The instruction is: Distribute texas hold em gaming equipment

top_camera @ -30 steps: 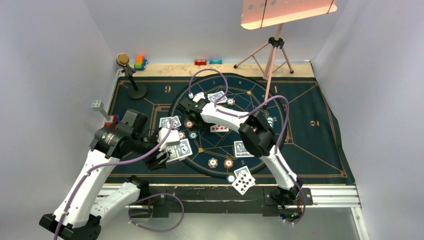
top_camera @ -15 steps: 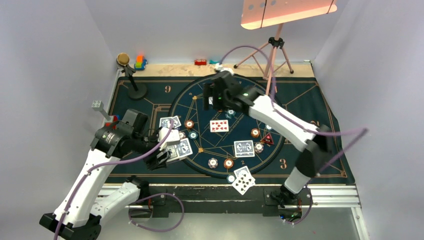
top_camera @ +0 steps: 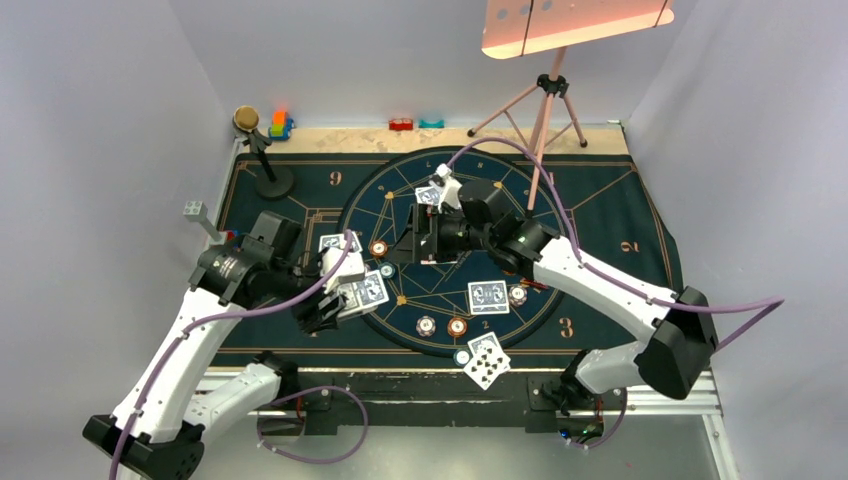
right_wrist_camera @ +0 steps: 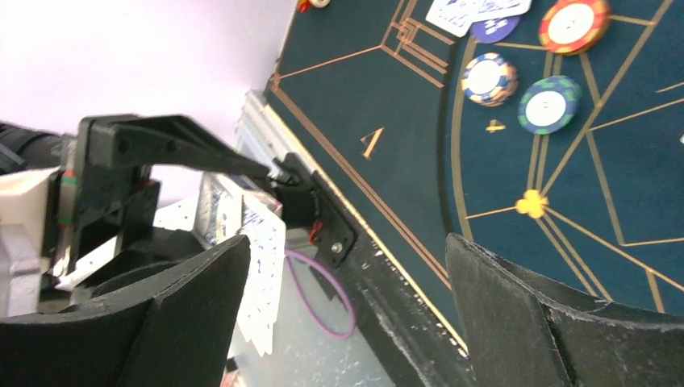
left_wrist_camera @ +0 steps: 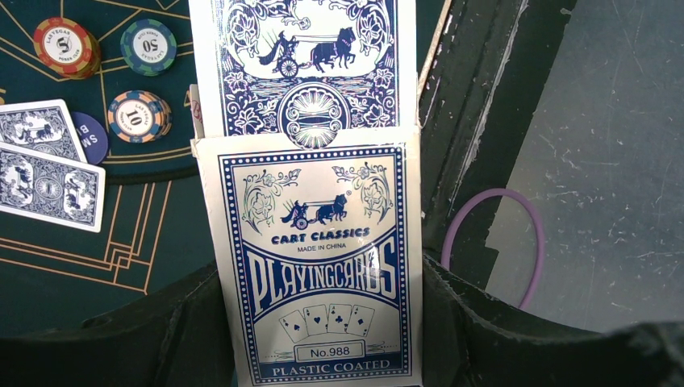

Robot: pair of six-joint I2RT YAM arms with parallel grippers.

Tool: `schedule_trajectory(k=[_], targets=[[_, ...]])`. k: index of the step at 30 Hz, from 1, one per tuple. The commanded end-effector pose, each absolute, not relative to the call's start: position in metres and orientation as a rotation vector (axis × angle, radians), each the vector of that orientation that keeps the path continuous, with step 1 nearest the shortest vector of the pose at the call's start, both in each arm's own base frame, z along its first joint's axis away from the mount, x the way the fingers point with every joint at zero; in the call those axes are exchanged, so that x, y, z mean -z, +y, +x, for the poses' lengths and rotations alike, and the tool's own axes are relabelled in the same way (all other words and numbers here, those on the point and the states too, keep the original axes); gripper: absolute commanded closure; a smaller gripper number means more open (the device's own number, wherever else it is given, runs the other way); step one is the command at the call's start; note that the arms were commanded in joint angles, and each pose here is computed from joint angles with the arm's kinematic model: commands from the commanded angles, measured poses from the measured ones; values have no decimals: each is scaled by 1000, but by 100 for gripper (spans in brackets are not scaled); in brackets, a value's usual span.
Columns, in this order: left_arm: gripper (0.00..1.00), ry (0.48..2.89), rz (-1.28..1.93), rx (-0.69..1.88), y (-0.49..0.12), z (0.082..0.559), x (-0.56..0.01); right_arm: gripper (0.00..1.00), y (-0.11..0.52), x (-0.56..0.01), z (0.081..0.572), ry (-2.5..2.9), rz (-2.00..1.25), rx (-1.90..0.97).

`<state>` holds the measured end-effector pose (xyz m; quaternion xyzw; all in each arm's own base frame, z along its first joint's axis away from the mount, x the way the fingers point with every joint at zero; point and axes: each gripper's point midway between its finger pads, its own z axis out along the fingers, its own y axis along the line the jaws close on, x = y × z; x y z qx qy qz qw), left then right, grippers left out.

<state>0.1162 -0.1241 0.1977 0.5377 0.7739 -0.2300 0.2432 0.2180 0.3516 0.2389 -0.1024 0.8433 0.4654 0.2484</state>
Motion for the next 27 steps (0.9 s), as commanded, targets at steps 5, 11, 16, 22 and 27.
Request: schedule_trajectory(k=[5,11,16,22,27], targets=[[100,2052,1429,617,-133,132,-212,3,394,-268,179,2184,-421,-1582],[100,2043,1422,606,-134,137,-215,2,413,-252,173,2262,-460,-1560],[100,2036,1418,598,-135,138,-217,17,413,-244,173,2300,-472,-1532],[100,2029,1415,602,-135,138,-220,35,411,-239,170,2330,-471,-1526],[100,2025,1415,601,-135,136,-221,45,404,-240,173,2329,-454,-1482]])
